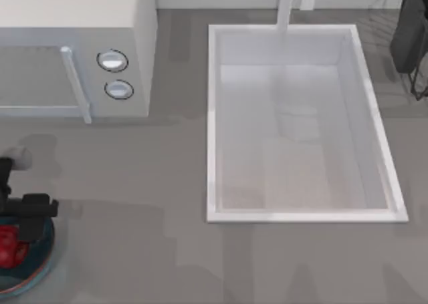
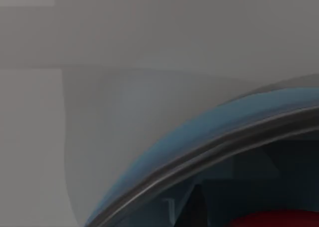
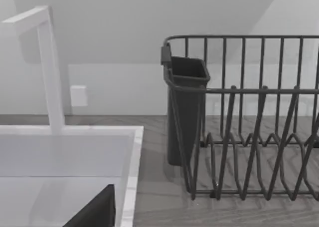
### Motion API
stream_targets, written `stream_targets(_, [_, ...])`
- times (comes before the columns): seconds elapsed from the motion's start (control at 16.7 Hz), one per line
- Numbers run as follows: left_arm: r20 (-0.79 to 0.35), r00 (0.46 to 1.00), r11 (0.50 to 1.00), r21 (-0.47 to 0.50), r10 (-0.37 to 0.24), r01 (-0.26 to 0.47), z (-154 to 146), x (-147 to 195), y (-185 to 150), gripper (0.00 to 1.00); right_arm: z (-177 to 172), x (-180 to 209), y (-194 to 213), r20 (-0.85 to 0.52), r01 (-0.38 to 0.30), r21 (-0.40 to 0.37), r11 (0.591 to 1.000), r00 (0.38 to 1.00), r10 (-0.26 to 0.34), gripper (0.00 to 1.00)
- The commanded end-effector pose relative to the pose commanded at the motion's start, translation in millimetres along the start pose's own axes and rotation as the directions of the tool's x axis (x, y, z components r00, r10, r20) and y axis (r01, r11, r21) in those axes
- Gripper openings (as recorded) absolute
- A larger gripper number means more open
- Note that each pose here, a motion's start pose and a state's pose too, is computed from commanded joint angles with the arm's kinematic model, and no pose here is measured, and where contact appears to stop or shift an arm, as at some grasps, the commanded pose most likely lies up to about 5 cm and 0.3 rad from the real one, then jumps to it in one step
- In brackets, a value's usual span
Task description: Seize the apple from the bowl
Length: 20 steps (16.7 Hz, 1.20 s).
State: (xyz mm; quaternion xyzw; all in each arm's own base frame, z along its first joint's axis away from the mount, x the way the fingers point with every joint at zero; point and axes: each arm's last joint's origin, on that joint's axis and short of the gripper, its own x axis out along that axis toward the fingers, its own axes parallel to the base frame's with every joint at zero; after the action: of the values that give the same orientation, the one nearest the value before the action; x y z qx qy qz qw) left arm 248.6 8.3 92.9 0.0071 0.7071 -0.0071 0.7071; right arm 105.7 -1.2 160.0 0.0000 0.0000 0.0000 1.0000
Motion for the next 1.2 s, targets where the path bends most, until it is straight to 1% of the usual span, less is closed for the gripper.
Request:
stream_targets(0.48, [0.000,1.000,1.000,0.000,0.000,0.000,0.0,0.0,0.0,0.02,0.0,0.0,0.0,0.000,0.000,0.000,1.000,1.000,0.000,1.00])
stream_targets(0.54, [0.000,1.000,1.000,0.000,0.000,0.000,0.0,0.0,0.0,0.00,0.0,0.0,0.0,0.000,0.000,0.000,1.000,1.000,0.000,1.00])
stream_targets(0.96, [0.000,1.000,1.000,0.000,0.000,0.000,0.0,0.0,0.0,0.00,0.0,0.0,0.0,0.000,0.000,0.000,1.000,1.000,0.000,1.00])
stream_targets(1.02, [0.047,0.999,1.000,0.001,-0.023,0.023,-0.8,-31.5,-1.3,0.00,0.0,0.0,0.0,0.000,0.000,0.000,1.000,1.000,0.000,1.00])
stream_targets(1.2, [0.042,0.999,1.000,0.001,-0.023,0.023,4.1,-38.1,-1.1,0.00,0.0,0.0,0.0,0.000,0.000,0.000,1.000,1.000,0.000,1.00])
